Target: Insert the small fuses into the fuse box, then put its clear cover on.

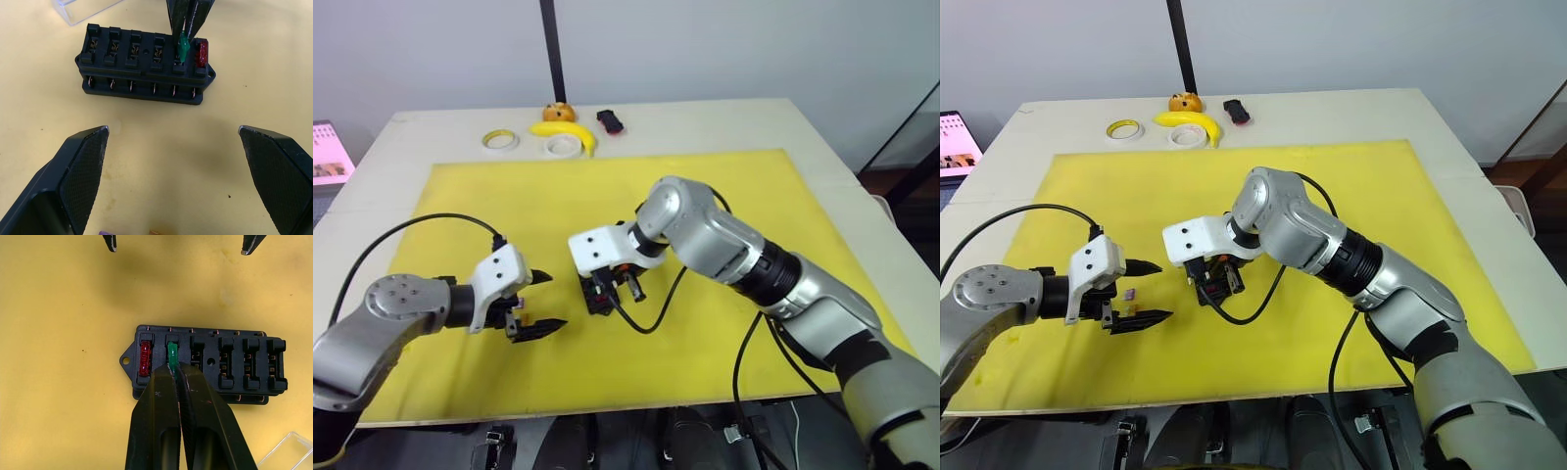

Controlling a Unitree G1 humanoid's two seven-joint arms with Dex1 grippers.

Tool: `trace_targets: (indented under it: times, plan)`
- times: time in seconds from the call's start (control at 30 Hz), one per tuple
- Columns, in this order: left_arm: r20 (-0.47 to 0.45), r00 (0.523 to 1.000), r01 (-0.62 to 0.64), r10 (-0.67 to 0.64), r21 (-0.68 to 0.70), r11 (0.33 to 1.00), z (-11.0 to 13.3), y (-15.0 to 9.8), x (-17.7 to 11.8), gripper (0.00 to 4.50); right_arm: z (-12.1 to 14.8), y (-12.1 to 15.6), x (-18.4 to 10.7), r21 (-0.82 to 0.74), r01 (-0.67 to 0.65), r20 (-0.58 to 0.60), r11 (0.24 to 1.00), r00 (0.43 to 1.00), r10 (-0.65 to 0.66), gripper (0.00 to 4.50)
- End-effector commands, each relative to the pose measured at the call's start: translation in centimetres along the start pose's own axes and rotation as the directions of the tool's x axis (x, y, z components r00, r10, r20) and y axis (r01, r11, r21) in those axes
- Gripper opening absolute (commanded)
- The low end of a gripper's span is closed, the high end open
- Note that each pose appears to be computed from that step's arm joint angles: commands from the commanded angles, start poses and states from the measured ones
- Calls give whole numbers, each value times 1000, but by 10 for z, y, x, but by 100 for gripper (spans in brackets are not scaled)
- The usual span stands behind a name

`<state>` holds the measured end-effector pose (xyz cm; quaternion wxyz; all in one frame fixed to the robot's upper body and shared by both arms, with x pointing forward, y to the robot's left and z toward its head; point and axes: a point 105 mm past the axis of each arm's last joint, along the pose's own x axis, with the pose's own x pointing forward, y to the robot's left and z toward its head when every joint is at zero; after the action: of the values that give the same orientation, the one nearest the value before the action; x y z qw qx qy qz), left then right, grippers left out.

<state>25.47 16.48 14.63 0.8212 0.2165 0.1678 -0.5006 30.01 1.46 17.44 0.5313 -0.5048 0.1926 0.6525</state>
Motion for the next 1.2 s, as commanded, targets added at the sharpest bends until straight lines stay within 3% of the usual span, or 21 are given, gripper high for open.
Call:
trace_targets:
  times: [0.03, 0.5, 0.63, 1.2]
  plan:
    - [15, 1000, -4, 4, 42, 999, 9, 0, -1, 446, 3, 0, -2, -13, -5, -13, 1000, 1000, 5, 0]
    - [17, 1000, -5, 4, 43, 999, 10, 0, 0, 446, 6, -1, -2, -1, -1, -15, 1000, 1000, 1, 0]
    - [18, 1000, -4, 4, 42, 999, 10, 0, 0, 450, 8, -3, -4, -2, 5, -6, 1000, 1000, -5, 137]
    - [20, 1000, -7, 6, 46, 999, 11, 3, 0, 450, 14, -17, -29, 5, 54, 61, 999, 997, -54, 137]
